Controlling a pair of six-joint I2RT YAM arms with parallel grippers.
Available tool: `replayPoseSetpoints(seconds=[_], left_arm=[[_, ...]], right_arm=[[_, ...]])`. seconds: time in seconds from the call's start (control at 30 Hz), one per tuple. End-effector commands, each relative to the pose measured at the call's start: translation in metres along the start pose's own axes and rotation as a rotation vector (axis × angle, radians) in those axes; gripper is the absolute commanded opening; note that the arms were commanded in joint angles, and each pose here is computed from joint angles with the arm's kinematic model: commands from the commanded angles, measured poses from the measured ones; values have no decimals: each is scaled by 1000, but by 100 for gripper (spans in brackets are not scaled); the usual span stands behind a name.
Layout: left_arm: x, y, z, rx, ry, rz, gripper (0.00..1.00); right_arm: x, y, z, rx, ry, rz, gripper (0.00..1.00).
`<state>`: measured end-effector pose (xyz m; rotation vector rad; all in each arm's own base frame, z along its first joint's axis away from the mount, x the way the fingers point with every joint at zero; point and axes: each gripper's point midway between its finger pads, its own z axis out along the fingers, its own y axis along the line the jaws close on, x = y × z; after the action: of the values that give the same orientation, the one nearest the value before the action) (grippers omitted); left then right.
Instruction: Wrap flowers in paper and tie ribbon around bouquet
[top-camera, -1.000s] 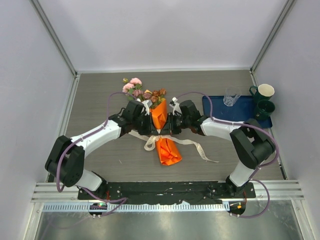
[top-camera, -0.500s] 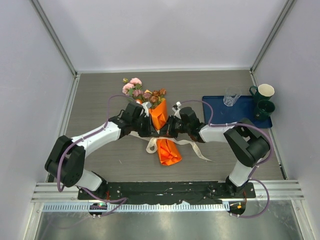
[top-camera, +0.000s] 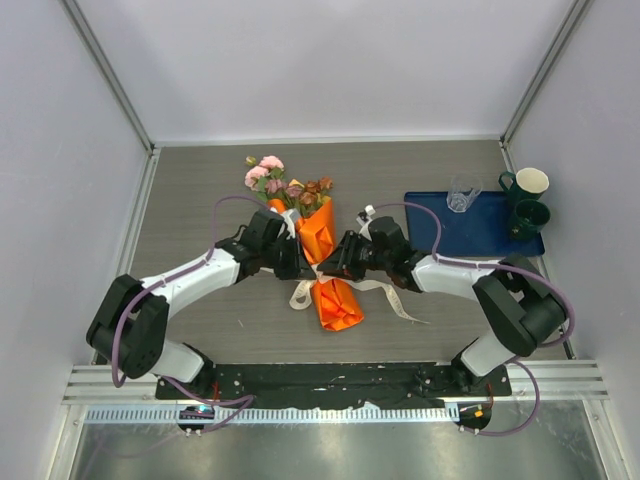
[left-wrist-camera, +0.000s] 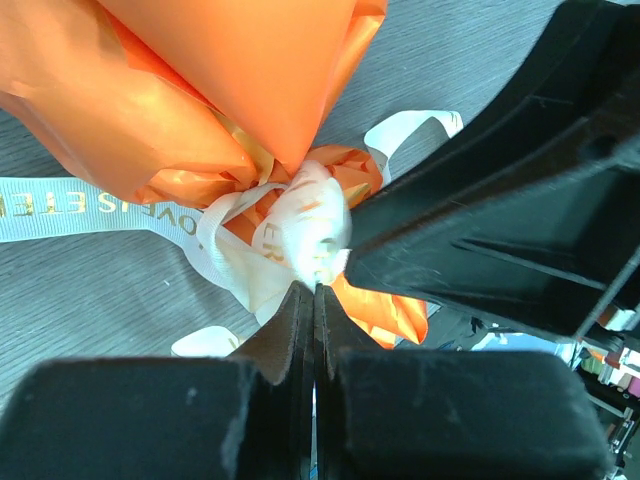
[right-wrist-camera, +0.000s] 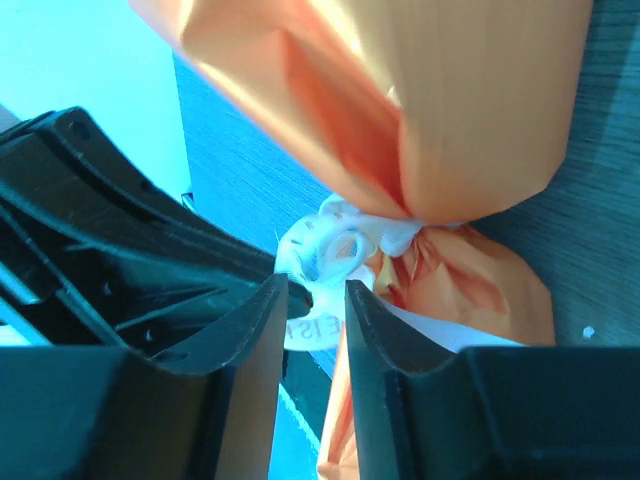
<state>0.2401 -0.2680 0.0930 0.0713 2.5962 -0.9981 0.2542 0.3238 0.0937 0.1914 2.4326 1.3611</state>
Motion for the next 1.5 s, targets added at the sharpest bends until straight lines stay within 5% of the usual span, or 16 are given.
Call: replayPoseSetpoints(seconds=[0.0, 0.2, 0.93, 1.13, 1.37, 1.47], left_arm=[[-13, -13, -6, 38, -53, 31, 0], [-12, -12, -6, 39, -51, 32, 0], [-7, -27, 2, 120, -40, -1, 0], [0, -25, 6, 101, -32, -6, 8], [3, -15, -9, 32, -42, 29, 33], [0, -10, -24, 3, -62, 38, 38]], right_arm=[[-2, 11, -14, -18, -29, -51, 41], [-5, 25, -10, -76, -30, -59, 52], [2, 48, 22, -242, -6, 251, 50], [1, 43, 21, -251, -34, 285, 40], [7, 41, 18, -309, -18, 298, 2], [7, 40, 15, -343, -18, 286, 0]])
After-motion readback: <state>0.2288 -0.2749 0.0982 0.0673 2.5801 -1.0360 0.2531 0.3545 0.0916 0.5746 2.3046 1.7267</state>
